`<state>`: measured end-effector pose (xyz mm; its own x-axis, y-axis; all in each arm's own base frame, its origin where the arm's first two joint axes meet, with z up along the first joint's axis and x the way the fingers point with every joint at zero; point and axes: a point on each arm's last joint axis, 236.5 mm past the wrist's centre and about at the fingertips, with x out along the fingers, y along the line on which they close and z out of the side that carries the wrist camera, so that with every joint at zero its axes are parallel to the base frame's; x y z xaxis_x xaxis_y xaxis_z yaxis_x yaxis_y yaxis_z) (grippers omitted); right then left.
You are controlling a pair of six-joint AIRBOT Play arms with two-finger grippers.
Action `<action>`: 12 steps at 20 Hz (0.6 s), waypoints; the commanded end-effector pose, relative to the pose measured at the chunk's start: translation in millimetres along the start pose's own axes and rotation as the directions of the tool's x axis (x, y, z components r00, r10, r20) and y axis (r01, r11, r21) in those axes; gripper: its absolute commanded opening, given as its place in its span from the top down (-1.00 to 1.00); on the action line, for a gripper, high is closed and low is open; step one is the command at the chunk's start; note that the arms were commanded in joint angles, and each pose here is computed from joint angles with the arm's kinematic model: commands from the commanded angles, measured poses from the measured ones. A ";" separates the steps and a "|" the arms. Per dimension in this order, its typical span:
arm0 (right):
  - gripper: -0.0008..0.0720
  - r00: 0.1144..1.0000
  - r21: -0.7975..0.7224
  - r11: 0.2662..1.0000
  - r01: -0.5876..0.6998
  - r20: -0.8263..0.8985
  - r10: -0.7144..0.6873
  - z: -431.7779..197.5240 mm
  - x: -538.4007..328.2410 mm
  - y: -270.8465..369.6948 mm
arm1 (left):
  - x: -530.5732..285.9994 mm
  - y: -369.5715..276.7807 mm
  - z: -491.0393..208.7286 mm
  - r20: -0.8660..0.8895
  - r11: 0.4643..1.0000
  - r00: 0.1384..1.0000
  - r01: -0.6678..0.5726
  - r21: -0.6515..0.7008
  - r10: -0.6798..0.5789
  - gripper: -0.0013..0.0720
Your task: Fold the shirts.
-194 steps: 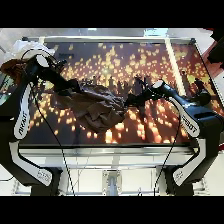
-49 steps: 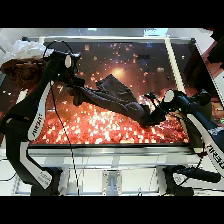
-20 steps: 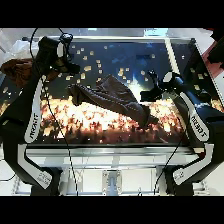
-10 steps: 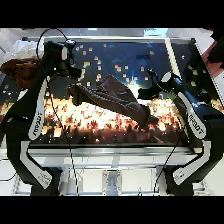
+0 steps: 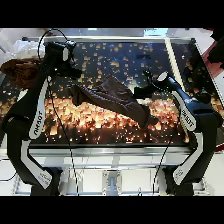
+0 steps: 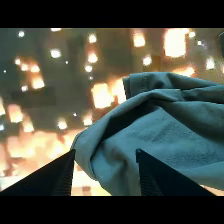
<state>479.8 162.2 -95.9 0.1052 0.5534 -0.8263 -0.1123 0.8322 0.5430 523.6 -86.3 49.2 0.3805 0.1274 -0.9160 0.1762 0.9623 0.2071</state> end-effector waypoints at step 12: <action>0.07 0.994 0.005 0.999 0.038 -0.102 -0.037 -4.9 2.2 -12.2 | 0.3 2.5 -1.0 -0.005 1.000 1.000 -0.009 0.002 0.009 -0.27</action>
<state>486.8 149.0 -94.0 0.0656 0.5012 -0.8629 -0.1347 0.8612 0.4900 523.1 -84.2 49.4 0.3784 0.1361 -0.9156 0.1750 0.9608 0.2151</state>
